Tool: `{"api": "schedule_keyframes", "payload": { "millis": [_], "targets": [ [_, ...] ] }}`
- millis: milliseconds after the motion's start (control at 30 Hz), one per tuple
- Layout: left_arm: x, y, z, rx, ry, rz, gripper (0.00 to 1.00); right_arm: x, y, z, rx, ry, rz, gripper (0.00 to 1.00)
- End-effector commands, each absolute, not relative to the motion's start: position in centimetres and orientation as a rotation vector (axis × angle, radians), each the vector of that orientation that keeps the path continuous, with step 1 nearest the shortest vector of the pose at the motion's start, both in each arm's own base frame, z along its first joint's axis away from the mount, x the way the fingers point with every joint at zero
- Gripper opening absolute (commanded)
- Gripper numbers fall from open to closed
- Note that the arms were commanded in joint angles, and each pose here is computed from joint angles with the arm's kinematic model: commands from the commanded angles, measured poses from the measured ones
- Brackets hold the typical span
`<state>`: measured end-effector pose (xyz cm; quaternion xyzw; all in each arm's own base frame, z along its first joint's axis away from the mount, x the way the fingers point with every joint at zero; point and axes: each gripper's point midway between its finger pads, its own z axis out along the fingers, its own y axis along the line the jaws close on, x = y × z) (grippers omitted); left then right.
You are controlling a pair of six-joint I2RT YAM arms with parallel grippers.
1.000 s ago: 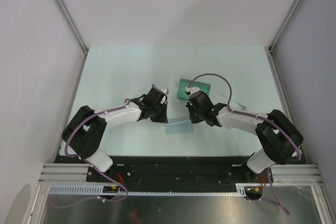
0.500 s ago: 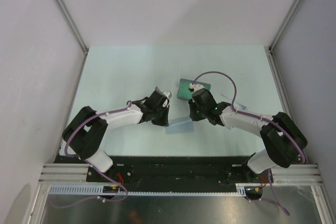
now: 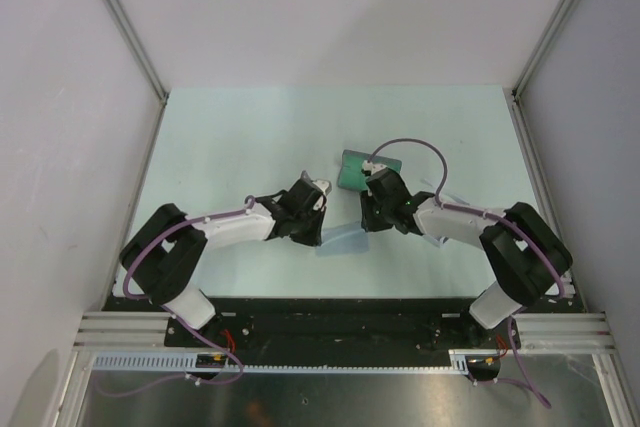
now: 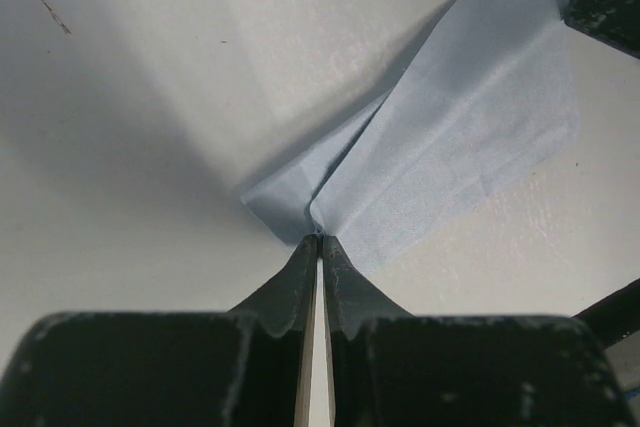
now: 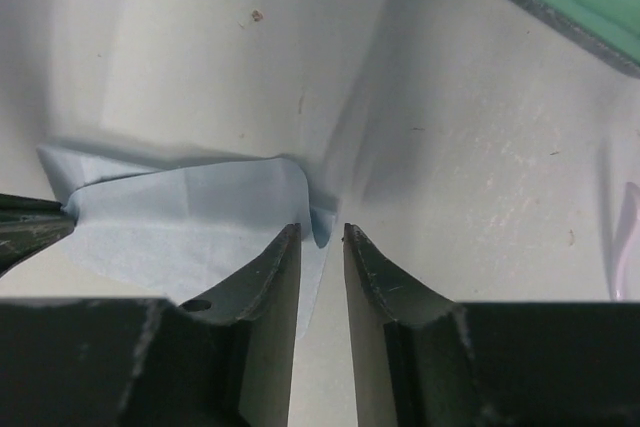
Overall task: Organize the sunglasses
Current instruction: Fold the glasses cleaning cloth at the center of the board.
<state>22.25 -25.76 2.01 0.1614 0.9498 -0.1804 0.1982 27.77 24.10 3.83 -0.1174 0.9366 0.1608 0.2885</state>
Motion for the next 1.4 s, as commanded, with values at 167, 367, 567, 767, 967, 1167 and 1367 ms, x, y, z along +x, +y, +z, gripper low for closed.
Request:
{"api": "schedule_keyframes", "payload": {
  "millis": [167, 367, 567, 767, 967, 1167, 1367],
  "targets": [
    [22.6, -26.2, 2.9, 0.477, 2.607, -0.505, 0.09, 30.2, 26.2, 5.0, -0.275, 2.436, 0.470, 0.28],
    [22.8, -26.4, 3.2, 0.474, 2.599, -0.514, 0.11, 30.7, 26.5, 5.4, -0.278, 2.407, 0.461, 0.36],
    [22.8, -26.5, 3.2, 0.472, 2.598, -0.516, 0.11, 31.1, 27.1, 5.1, -0.306, 2.416, 0.477, 0.35],
    [22.9, -26.5, 3.1, 0.461, 2.603, -0.513, 0.11, 30.2, 27.7, 3.7, -0.369, 2.468, 0.503, 0.31],
    [23.0, -26.7, 3.3, 0.452, 2.603, -0.522, 0.11, 28.8, 27.9, 3.7, -0.423, 2.486, 0.476, 0.26],
    [23.0, -26.7, 3.2, 0.444, 2.606, -0.521, 0.11, 28.3, 27.5, 4.7, -0.438, 2.465, 0.416, 0.26],
    [23.0, -26.7, 3.3, 0.440, 2.605, -0.523, 0.11, 27.9, 26.2, 5.1, -0.436, 2.472, 0.322, 0.25]
  ]
}}
